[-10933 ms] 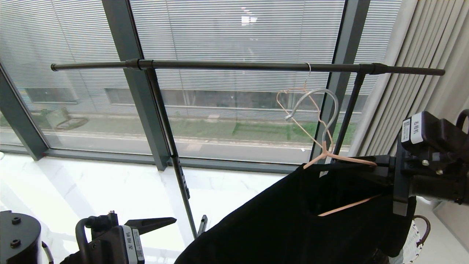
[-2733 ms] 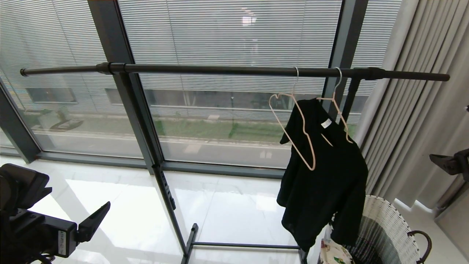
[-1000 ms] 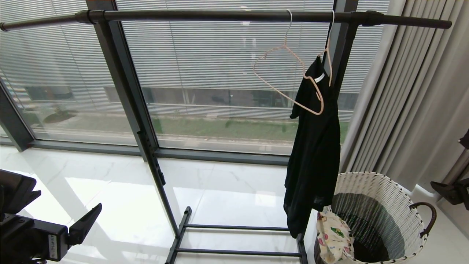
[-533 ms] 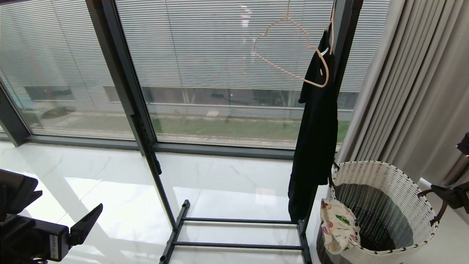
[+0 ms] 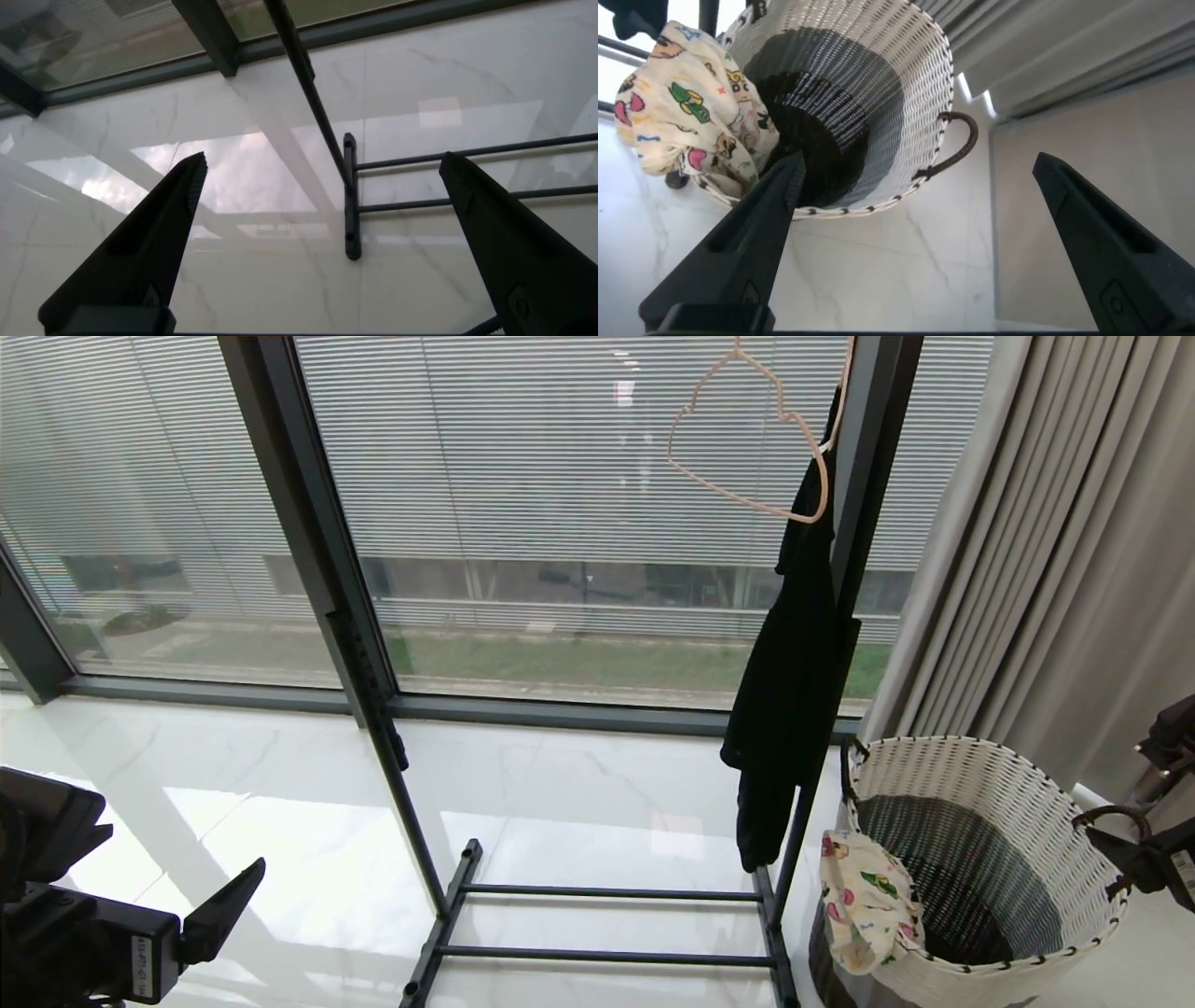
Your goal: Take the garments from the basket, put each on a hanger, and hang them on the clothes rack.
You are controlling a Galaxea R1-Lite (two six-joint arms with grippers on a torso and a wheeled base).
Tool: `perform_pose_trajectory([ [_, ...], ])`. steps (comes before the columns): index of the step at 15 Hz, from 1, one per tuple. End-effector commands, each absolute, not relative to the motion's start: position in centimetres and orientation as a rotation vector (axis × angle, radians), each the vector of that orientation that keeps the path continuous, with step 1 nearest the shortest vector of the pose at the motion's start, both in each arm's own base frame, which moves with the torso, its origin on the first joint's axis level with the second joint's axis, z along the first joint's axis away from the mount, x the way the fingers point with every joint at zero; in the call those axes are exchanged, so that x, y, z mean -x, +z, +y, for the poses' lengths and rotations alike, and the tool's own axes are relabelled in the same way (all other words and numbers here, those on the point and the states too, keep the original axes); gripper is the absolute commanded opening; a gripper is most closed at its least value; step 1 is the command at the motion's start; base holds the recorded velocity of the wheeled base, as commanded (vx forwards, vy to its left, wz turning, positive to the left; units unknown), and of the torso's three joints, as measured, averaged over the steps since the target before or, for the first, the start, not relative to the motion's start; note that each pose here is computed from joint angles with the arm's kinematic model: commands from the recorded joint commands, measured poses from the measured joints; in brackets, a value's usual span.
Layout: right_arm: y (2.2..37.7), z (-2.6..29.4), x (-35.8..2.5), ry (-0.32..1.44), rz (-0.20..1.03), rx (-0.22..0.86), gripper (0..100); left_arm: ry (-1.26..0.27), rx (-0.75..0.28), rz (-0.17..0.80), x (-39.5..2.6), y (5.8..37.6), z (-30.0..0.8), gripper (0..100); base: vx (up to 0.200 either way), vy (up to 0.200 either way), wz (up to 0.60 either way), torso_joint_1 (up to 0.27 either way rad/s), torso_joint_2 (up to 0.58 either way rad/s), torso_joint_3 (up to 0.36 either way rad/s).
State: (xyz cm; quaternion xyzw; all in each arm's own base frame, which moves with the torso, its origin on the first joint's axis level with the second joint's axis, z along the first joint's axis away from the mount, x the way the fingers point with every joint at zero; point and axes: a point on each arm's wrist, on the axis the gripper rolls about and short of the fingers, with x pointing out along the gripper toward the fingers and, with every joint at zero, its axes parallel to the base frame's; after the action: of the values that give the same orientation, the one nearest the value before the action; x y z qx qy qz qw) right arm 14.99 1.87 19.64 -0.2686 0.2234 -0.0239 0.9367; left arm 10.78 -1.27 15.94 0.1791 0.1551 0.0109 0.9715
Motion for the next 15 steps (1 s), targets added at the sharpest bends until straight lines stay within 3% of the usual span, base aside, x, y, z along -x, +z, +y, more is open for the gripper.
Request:
perform_pose_trajectory([
  [1,18.7,2.0,-15.0,0.015,0.470,0.550,100,0.017,-0.364,0.324,-11.0,15.9,-1.3,100,0.200,0.000,0.00,-0.012,0.00,0.012],
  [7,15.2,3.1,-17.0,0.218,0.620,0.588,100,0.013,-0.364,0.322,-11.1,15.9,-1.4,100,0.200,0.000,0.00,0.005,0.01,0.005],
  [15,5.5,7.8,-23.8,0.328,0.850,0.534,100,0.023,-0.356,0.291,-11.3,16.7,-1.4,100,0.000,0.000,0.00,0.000,0.00,0.000],
])
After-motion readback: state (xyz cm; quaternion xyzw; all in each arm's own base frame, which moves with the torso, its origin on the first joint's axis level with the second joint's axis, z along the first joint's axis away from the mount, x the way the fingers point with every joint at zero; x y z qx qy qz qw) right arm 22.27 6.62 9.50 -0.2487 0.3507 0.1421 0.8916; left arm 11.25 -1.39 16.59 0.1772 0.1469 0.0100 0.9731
